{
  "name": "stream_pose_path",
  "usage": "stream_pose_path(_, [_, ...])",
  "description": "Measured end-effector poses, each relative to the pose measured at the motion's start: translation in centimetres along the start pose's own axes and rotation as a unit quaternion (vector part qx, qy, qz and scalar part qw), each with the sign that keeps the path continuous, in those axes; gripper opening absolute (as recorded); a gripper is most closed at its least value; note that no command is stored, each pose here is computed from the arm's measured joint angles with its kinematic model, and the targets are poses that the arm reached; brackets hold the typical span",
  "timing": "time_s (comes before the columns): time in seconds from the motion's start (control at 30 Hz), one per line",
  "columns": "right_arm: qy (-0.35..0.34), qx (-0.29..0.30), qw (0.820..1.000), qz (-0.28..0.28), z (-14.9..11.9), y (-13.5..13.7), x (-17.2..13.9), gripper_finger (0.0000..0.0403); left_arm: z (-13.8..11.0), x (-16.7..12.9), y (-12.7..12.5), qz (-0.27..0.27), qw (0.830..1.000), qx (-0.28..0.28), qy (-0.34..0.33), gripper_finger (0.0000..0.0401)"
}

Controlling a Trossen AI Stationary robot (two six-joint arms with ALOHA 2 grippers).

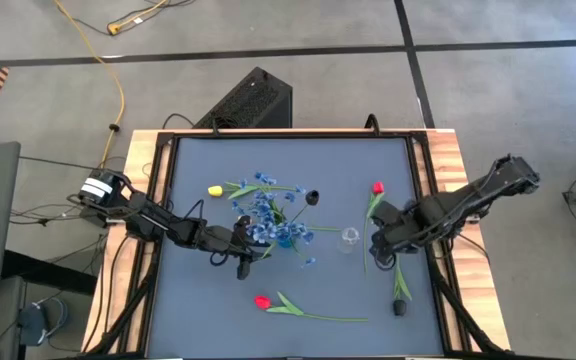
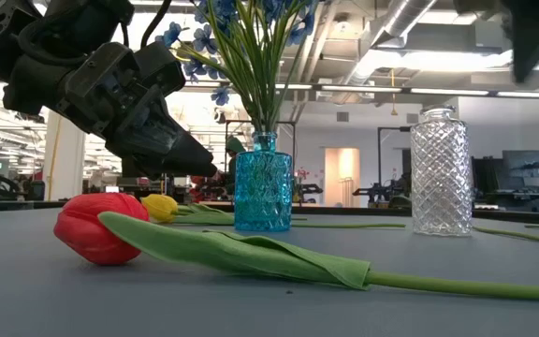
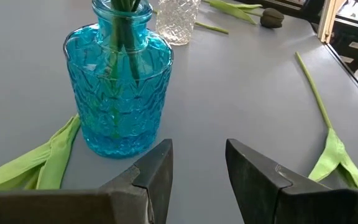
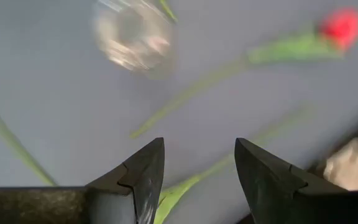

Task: Sort flowers into vase by color
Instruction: Put the black flower into the blue vase

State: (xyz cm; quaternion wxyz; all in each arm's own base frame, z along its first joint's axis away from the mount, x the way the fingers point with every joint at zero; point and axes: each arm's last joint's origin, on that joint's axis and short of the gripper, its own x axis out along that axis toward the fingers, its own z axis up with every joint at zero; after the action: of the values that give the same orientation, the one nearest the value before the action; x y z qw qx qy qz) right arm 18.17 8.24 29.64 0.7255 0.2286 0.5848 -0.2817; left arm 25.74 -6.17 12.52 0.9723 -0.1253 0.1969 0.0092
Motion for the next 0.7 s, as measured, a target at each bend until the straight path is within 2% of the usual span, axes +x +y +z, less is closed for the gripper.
stream_pose_path(0.1, [0.044, 0.066, 0.996, -0.029, -1.5, -0.3, 2.4, 0.0220, -0.1, 0.0, 0.0, 0.001, 1.000, 0.003, 0.004, 0.0137])
stream_pose_path(0.2, [0.071, 0.095, 0.992, -0.045, -3.1, -0.4, 4.7, 0.0220, -0.1, 0.0, 0.0, 0.002, 1.000, 0.004, 0.006, 0.0137])
stream_pose_path(0.4, [0.069, 0.151, 0.985, -0.034, -5.1, -0.3, 8.1, 0.0220, -0.3, 0.0, 0.0, -0.004, 1.000, 0.006, 0.018, 0.0137])
stream_pose_path(0.5, [0.067, 0.179, 0.980, -0.055, -6.1, -0.8, 9.1, 0.0220, -0.3, 0.0, 0.0, -0.004, 1.000, 0.006, 0.018, 0.0137])
stream_pose_path(0.6, [0.064, 0.193, 0.976, -0.074, -7.0, -1.4, 10.0, 0.0220, -0.3, 0.0, 0.0, -0.004, 1.000, 0.006, 0.018, 0.0137])
stream_pose_path(0.7, [0.064, 0.200, 0.976, -0.061, -7.5, -1.5, 11.0, 0.0220, -0.3, 0.0, 0.0, -0.004, 1.000, 0.006, 0.017, 0.0137])
